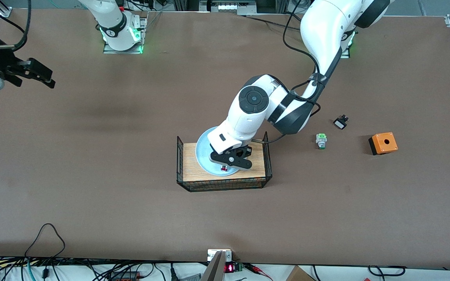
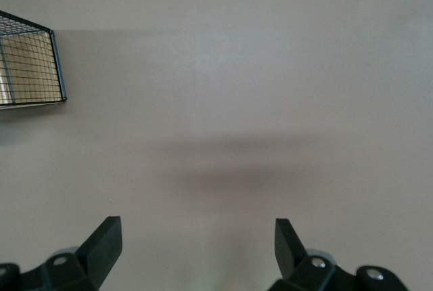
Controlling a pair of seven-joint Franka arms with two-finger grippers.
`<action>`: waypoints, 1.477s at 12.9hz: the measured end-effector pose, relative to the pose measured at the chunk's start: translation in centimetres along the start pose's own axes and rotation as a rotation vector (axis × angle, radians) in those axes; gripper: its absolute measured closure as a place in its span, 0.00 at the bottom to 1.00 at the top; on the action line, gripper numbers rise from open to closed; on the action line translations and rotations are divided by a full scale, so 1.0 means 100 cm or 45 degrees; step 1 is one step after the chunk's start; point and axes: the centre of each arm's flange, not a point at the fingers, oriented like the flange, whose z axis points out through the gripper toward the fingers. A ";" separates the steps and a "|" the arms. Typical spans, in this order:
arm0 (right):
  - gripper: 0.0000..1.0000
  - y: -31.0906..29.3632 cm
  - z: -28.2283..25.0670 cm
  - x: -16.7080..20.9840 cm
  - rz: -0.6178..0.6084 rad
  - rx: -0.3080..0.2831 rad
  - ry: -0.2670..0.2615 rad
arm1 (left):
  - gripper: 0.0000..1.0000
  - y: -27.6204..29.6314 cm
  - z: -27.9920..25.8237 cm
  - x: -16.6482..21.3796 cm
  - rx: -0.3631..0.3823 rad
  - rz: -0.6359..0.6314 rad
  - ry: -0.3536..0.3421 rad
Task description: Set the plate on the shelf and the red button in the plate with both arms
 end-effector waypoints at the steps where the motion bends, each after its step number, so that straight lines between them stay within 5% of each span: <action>1: 0.00 0.004 0.000 0.000 -0.010 0.001 0.001 | 0.45 0.001 -0.006 0.002 -0.001 0.000 0.003; 5: 0.00 0.006 -0.001 0.000 -0.021 0.001 0.002 | 0.02 -0.003 -0.050 -0.004 0.078 -0.003 -0.122; 13: 0.00 0.005 -0.004 0.000 -0.025 0.001 0.010 | 0.00 -0.105 -0.209 -0.017 0.273 -0.163 -0.356; 19: 0.00 0.000 -0.010 0.000 -0.046 0.001 0.021 | 0.00 -0.191 -0.259 -0.015 0.253 0.006 -0.453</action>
